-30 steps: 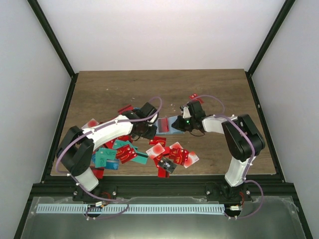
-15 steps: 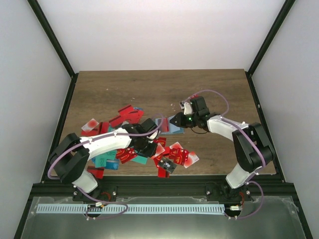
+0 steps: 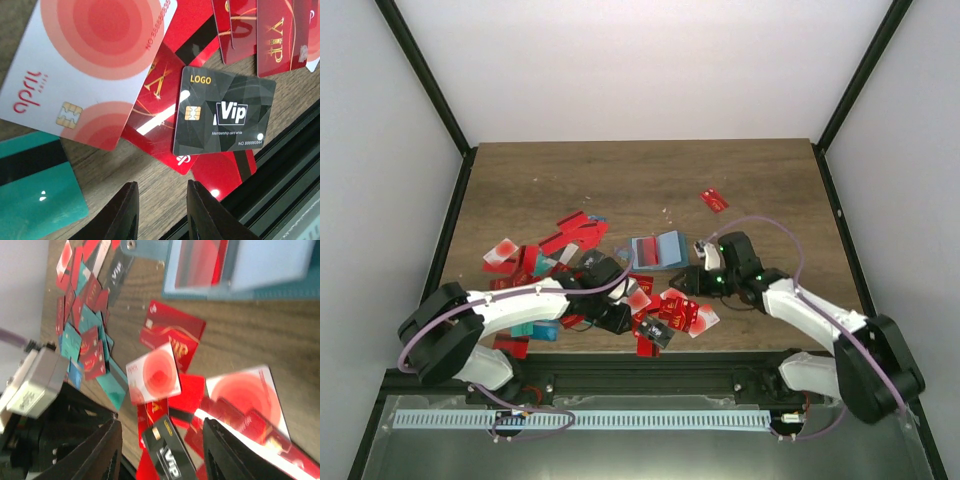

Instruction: Put the credit cards into the card holder

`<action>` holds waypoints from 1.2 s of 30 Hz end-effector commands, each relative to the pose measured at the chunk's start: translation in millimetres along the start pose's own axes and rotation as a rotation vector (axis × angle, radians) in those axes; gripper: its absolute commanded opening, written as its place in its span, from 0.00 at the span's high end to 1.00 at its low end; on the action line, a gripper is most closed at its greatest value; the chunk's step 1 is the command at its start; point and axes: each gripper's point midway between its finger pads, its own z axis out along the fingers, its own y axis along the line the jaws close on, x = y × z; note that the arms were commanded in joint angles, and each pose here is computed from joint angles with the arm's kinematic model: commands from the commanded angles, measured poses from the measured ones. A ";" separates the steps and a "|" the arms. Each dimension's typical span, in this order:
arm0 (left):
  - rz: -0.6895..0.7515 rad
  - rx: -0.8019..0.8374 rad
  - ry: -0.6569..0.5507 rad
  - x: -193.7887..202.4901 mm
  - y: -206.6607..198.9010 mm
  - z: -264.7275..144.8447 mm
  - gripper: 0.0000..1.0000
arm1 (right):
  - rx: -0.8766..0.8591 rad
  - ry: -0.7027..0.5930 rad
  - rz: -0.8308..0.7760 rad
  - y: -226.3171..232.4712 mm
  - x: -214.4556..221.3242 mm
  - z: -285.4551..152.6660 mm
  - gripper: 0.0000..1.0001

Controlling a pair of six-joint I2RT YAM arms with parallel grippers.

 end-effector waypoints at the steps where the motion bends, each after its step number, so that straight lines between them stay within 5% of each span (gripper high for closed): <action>1: -0.025 0.106 -0.047 -4.1 -17.5 1.4 0.71 | -0.009 0.026 0.087 2.9 26.6 -10.7 0.52; 15: -0.106 0.201 0.012 29.8 -25.2 9.2 0.68 | 0.039 0.242 0.045 9.3 108.0 25.2 0.50; 36: -0.445 0.392 0.006 56.5 -44.3 31.7 0.56 | 0.054 0.190 0.046 -1.4 105.9 38.0 0.52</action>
